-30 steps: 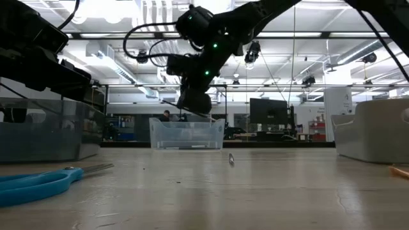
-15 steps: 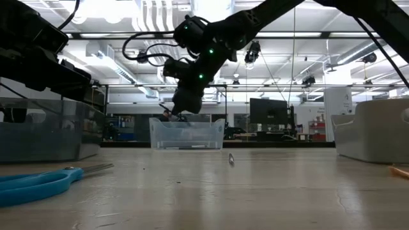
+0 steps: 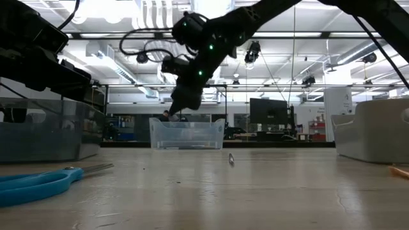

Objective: Pick & Place Paint Supplies
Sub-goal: Put the silver paint brush into the transparent bin

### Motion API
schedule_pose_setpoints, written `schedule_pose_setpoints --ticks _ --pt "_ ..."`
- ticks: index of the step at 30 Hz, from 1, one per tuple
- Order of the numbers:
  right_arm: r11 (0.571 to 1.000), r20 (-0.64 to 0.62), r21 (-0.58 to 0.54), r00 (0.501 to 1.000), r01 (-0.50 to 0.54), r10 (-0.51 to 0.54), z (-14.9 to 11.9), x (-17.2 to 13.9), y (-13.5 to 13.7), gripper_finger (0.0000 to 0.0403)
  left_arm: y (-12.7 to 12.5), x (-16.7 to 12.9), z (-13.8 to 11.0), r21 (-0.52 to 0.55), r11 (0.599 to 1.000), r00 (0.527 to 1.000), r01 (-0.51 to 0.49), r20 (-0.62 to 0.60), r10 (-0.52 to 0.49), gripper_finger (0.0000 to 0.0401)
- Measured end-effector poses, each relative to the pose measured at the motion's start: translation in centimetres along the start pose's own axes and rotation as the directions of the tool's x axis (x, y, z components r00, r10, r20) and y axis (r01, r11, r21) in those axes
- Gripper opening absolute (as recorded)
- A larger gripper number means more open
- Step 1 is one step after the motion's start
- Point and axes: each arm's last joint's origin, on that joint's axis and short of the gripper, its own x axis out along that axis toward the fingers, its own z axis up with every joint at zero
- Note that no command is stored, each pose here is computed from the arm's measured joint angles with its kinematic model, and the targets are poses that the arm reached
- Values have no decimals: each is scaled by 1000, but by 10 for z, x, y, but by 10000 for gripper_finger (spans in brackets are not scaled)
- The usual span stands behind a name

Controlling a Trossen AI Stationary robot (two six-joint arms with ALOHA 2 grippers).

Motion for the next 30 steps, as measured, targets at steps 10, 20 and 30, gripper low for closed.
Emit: schedule_pose_setpoints --ticks 10,20,30 --pt "913 -141 408 985 -31 96 30 -67 24 96 0 0 0 0 1000 1000 0 0 0 51" --pt "660 -316 743 927 108 204 27 -121 83 96 0 0 0 0 1000 1000 0 0 0 51" --pt "284 -403 892 902 350 154 4 -122 122 96 0 0 0 0 1000 1000 0 1 0 51"
